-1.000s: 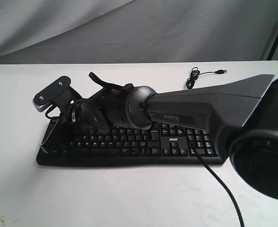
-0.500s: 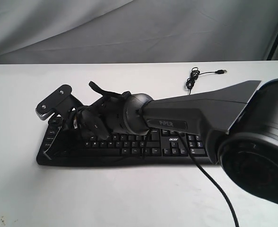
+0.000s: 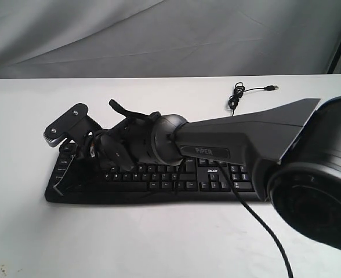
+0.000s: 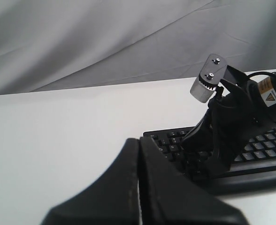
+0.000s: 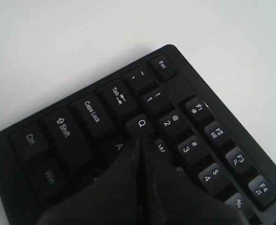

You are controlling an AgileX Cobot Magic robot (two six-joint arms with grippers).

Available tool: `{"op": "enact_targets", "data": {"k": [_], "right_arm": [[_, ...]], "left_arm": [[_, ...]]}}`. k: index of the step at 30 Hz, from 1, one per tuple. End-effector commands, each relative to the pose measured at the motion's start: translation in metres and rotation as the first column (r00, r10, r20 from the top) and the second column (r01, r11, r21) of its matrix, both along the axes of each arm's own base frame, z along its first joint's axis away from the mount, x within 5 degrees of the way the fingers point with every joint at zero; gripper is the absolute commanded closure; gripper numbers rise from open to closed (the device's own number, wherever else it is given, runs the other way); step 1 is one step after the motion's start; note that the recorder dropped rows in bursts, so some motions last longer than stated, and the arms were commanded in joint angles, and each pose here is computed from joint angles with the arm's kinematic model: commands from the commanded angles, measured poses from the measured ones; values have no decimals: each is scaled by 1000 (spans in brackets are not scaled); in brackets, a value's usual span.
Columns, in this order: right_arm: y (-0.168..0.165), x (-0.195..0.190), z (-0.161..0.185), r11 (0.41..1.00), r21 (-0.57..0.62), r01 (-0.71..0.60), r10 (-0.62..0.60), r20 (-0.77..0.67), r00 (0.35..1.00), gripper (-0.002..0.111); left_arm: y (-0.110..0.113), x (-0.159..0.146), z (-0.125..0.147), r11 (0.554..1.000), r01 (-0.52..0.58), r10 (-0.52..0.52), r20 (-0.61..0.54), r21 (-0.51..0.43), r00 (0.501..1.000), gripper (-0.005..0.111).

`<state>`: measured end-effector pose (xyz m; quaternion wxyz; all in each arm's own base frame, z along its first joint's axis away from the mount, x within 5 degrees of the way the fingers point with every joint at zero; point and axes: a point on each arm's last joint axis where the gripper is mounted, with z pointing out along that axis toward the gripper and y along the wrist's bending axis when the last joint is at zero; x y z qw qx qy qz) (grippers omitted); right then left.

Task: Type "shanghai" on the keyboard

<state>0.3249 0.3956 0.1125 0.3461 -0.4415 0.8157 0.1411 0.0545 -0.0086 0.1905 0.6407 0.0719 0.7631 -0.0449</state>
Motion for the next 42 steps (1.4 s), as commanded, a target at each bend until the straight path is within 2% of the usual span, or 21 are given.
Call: {"op": "enact_targets", "data": {"k": [1,9,14,19,25,32,42], "right_arm": [[1,-1,1,1000,-8,-11,11,4,1000,108],[0,-1,-11,999,-28,-15,14,-9,1000,108],[-1,-2,8,1000,-21,-19,19,8,1000,108],[-9,-2,32,998,-63,-26,27,12,1000,108],[-32,-1,36,990,-138,-3,-2,-38,999,108],[-72,-11,28,997,-58,49,-49,1,999,108],[-69,-9,17,998,-35,60,-61,-1,998,108]], "left_arm": [[0,0,-1,1000,3,-3,4,-3,1000,107],[0,0,-1,1000,3,-3,4,-3,1000,107],[0,0,-1,1000,3,-3,4,-3,1000,107],[0,0,-1,1000,3,-3,4,-3,1000,107],[0,0,-1,1000,3,-3,4,-3,1000,107],[0,0,-1,1000,3,-3,4,-3,1000,107],[0,0,-1,1000,3,-3,4,-3,1000,107]]}}
